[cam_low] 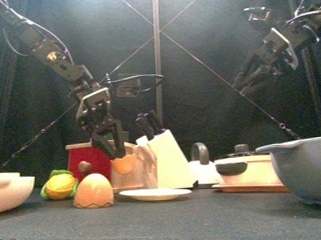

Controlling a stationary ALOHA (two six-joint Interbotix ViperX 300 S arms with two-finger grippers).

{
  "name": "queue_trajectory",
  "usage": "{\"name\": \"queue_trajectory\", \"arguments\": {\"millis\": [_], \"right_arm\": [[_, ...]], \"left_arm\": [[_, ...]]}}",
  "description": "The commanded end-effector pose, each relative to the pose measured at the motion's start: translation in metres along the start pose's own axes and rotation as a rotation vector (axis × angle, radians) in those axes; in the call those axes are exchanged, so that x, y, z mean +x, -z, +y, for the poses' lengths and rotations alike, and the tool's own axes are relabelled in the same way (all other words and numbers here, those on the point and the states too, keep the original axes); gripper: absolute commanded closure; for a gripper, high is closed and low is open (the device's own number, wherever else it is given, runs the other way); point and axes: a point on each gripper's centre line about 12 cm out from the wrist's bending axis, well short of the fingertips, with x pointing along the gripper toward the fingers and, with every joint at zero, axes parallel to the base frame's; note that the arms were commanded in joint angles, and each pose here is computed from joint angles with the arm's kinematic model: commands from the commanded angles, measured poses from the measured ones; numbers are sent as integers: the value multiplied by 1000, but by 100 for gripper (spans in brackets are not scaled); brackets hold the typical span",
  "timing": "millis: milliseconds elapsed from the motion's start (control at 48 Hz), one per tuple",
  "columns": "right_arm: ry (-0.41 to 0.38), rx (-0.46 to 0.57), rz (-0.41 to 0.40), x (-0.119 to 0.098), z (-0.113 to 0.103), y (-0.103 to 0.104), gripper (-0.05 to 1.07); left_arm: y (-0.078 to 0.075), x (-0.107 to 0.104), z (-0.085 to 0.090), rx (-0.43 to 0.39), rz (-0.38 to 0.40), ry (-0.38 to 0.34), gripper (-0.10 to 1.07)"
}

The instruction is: Place egg shell on small plate

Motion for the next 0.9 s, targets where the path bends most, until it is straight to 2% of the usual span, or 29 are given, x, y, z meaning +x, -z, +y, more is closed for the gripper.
{"name": "queue_trajectory", "arguments": {"millis": [0, 188, 438, 688, 875], "right_arm": [[-3, 4, -11, -1, 0, -4, 8], [-4, 3, -10, -1, 0, -3, 8], [-3, 1, -8, -1, 0, -2, 8], [-3, 1, -4, -1, 0, -1, 8], [-3, 0, -5, -1, 0, -1, 8]], "left_arm": [[-14, -7, -7, 11, -54, 20, 48], [-15, -3, -31, 60, -71, 67, 48], [-18, 6, -47, 72, -114, 110, 42], [-15, 13, -49, 75, -108, 113, 27], [-19, 7, -49, 76, -126, 116, 24]]}}
